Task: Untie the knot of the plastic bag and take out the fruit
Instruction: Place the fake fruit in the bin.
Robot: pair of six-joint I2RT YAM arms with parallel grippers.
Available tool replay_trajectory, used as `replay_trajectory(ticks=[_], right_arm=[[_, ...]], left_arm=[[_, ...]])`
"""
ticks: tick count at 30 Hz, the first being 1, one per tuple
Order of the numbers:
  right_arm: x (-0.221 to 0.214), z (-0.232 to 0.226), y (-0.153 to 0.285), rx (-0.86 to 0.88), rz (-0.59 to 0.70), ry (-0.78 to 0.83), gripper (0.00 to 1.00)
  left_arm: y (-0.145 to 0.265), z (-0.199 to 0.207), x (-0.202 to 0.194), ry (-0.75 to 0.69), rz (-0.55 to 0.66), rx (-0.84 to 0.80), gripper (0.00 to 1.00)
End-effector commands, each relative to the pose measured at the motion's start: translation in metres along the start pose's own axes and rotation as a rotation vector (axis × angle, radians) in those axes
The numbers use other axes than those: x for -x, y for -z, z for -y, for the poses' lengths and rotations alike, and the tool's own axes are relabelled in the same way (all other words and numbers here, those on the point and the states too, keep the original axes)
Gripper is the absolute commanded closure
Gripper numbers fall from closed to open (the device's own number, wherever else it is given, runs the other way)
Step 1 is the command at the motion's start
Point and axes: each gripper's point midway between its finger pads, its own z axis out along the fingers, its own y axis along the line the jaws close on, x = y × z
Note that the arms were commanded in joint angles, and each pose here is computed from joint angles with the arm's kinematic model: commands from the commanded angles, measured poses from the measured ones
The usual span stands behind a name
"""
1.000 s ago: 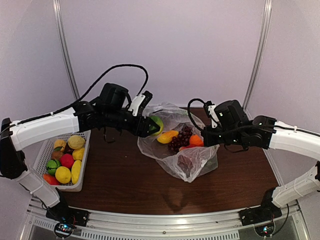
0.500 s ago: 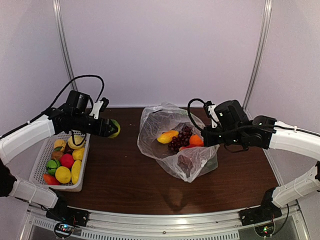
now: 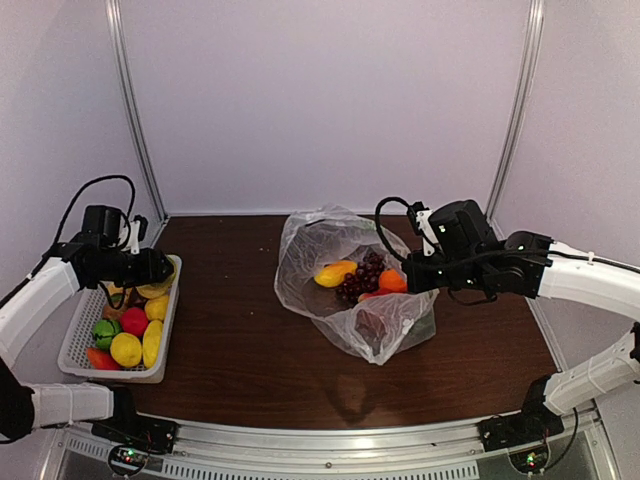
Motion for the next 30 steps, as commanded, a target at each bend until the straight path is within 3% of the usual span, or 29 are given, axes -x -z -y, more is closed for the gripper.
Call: replay_trajectory(ticks=[1,13,30], right_arm=[[0.0,0.005,0.002,-0.01,0.014,-0.006,1.0],[-0.001,0.005,0.001,-0.009,0.014,-0.007,1.0],[-0.001,0.005,0.0,-0.012,0.014,-0.006,1.0]], left_arm=[[0.003,-0.039,-0.018,0.109,-0.017,0.162,0.47],[0.032,-0.081,-0.031,0.239,0.087,0.403,0.41],[0.01,-0.075,-0.045,0.222,-0.019,0.352,0.18]])
